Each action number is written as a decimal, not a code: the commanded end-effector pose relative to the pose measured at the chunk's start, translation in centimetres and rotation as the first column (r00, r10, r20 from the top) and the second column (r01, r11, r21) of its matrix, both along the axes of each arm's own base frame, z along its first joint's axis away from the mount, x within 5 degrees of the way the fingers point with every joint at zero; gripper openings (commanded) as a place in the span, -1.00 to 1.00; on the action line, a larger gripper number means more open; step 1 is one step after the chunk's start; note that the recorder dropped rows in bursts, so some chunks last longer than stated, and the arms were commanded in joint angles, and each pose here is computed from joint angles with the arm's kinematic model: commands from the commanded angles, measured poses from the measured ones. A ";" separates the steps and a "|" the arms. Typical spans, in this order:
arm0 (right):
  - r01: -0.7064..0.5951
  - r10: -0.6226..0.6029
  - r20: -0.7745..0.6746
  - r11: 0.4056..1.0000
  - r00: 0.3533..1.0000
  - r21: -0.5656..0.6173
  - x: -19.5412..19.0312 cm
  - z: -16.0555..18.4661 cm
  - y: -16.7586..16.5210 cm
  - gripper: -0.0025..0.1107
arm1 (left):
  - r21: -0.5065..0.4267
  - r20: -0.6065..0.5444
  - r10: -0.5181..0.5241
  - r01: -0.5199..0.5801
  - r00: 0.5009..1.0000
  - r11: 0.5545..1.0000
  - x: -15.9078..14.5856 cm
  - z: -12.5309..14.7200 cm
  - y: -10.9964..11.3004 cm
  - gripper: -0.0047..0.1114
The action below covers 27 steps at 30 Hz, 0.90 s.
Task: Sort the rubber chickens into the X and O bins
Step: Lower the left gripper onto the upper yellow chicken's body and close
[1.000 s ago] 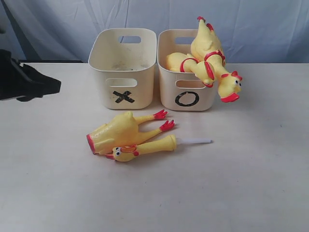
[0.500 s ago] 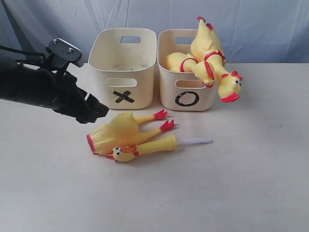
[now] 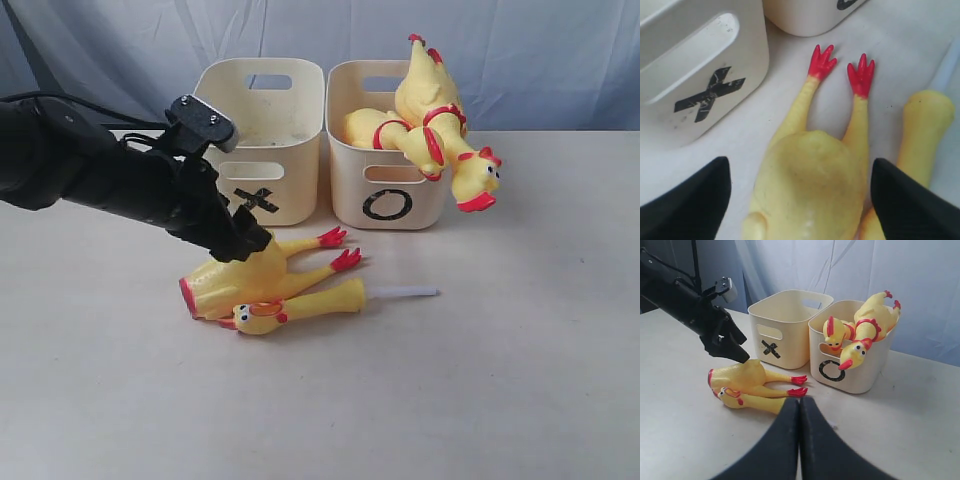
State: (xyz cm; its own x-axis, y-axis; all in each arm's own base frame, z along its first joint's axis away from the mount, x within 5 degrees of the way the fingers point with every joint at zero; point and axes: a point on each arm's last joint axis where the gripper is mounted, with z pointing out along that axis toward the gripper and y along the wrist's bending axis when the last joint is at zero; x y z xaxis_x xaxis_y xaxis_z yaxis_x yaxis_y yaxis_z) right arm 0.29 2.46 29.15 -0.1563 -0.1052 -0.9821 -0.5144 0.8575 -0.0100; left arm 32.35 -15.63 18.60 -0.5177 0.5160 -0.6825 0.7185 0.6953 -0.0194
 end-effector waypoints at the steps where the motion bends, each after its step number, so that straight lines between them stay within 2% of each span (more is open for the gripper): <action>1: 0.004 -0.004 0.014 1.000 1.000 0.000 0.0 0.0 -0.1 -0.97 | -0.024 -0.028 0.017 -0.018 0.999 1.000 0.1 -0.1 -0.4 0.35; 7: 0.004 -0.004 0.014 1.000 1.000 0.000 0.0 0.0 -0.1 -0.97 | -0.018 -0.111 -0.005 0.003 0.994 1.000 0.0 -2.0 -0.6 0.48; 17: 0.004 -0.004 0.014 1.000 1.000 0.000 0.0 0.0 -0.1 -0.97 | 0.034 -0.140 -0.012 0.017 0.990 0.999 0.3 -4.1 -0.5 0.48; 23: 0.004 -0.004 0.014 1.000 1.000 0.000 0.0 0.0 -0.1 -0.97 | 0.043 -0.180 -0.016 0.024 0.984 0.999 0.2 -5.4 -0.6 0.46; 27: 0.004 -0.004 0.014 1.000 1.000 0.000 0.0 0.0 -0.1 -0.97 | 0.042 -0.182 -0.017 0.026 0.983 0.999 0.2 -5.4 -0.6 0.29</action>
